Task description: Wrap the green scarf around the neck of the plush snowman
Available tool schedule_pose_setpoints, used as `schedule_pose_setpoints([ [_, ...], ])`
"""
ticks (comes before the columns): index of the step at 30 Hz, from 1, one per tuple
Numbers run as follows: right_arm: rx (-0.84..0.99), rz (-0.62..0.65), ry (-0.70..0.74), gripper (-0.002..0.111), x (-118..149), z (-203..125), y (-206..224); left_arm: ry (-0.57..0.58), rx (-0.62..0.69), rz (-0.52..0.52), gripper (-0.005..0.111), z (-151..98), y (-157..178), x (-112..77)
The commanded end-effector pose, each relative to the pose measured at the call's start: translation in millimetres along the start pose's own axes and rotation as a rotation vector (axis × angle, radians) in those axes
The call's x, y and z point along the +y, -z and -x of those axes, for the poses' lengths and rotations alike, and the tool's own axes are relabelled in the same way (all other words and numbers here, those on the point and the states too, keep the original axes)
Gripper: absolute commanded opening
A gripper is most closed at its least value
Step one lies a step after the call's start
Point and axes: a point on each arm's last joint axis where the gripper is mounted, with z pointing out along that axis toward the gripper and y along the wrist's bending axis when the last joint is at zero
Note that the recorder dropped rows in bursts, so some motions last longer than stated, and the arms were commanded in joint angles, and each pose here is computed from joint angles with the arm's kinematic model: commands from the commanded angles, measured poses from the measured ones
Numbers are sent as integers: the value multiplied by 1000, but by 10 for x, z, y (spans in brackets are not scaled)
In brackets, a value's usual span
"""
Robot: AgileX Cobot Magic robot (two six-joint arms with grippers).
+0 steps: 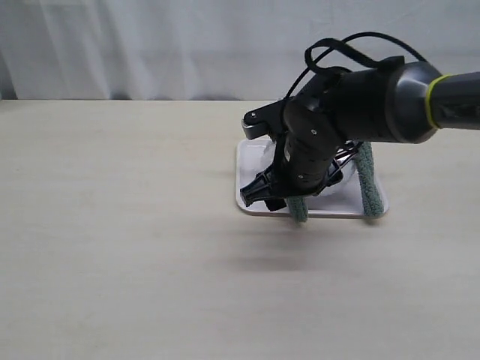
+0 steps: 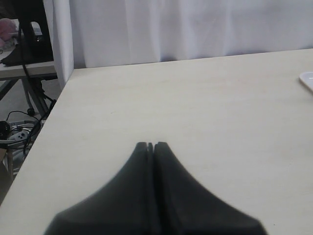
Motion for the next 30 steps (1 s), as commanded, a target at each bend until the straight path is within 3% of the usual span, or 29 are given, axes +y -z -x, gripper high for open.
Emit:
schedule_pose_setpoints([
  [1, 5, 2, 5, 62, 33, -9, -182, 2, -12, 2, 0, 4, 0, 1],
  [7, 0, -50, -3, 53, 22, -12, -323, 2, -12, 2, 0, 4, 0, 1],
  [13, 25, -95, 1, 32, 16, -48, -467, 2, -12, 2, 0, 4, 0, 1],
  [19, 34, -110, 29, 4, 8, -53, -486, 2, -12, 2, 0, 4, 0, 1],
  [30, 148, -211, 162, 4, -131, -124, -266, 2, -12, 2, 0, 4, 0, 1],
])
